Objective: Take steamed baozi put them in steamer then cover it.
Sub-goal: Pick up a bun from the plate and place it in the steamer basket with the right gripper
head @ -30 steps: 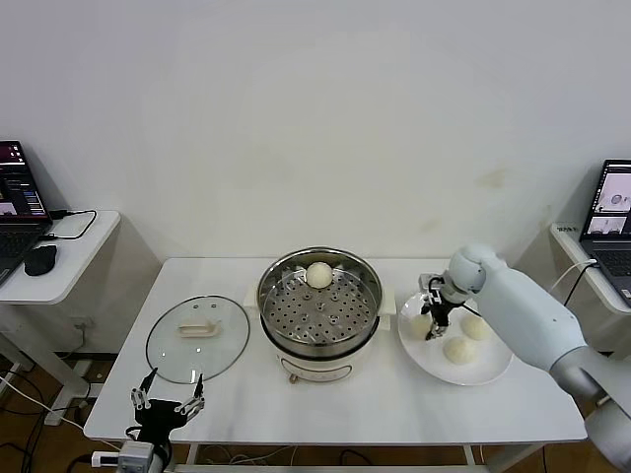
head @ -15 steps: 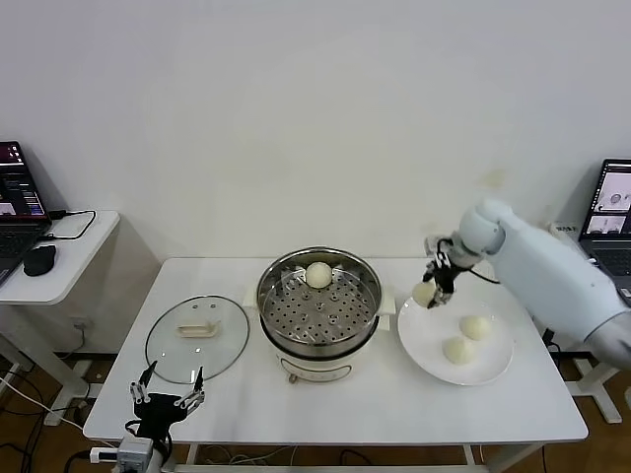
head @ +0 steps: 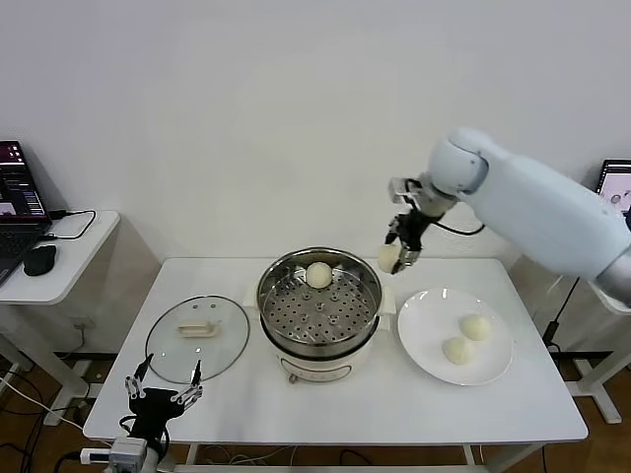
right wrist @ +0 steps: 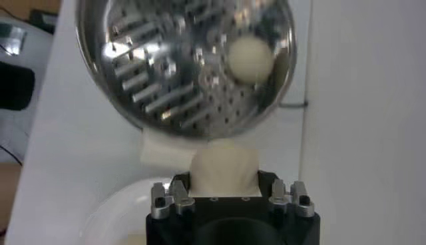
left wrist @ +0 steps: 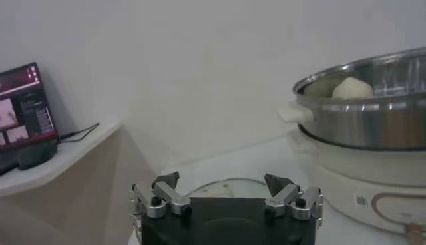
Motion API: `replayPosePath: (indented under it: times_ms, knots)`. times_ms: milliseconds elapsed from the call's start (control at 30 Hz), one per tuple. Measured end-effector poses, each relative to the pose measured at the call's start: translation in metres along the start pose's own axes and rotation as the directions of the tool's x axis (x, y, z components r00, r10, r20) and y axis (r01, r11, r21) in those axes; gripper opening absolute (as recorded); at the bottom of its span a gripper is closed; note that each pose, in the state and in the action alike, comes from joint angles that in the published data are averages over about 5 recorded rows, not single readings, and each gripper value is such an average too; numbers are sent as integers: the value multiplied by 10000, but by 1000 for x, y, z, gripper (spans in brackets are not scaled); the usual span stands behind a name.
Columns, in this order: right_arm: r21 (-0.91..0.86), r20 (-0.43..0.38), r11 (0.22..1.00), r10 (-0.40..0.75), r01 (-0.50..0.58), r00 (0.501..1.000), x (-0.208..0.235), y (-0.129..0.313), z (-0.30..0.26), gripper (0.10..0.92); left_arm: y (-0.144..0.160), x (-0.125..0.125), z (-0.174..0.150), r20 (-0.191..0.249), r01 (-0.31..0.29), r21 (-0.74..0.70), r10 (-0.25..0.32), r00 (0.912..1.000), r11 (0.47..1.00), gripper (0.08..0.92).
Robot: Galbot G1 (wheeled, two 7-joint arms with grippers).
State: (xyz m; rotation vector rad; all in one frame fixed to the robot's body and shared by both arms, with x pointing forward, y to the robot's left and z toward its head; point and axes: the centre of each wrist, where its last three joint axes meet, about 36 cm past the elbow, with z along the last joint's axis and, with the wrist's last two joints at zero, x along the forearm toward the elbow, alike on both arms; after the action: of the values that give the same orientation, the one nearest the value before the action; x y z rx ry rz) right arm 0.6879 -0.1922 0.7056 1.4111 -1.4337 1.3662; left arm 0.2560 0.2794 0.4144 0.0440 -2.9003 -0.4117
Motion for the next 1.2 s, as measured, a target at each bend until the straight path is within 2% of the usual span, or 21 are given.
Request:
replayPosePath:
  times_ms: [233, 500, 1200]
  knots:
    - [147, 220, 9985, -524, 521, 9984, -12, -12, -56, 619, -1, 6, -7, 123, 58, 98, -59, 9999, 9999, 823]
    - [240, 245, 9944, -1034, 1028, 9943, -46, -22, -103, 619, -2, 8, -10, 212, 49, 181, -52, 9998, 9998, 823]
    - [352, -23, 9856, -1654, 1653, 9862, -149, -26, -177, 619, -3, -2, -6, 249, -18, 463, 6, 9997, 9989, 823]
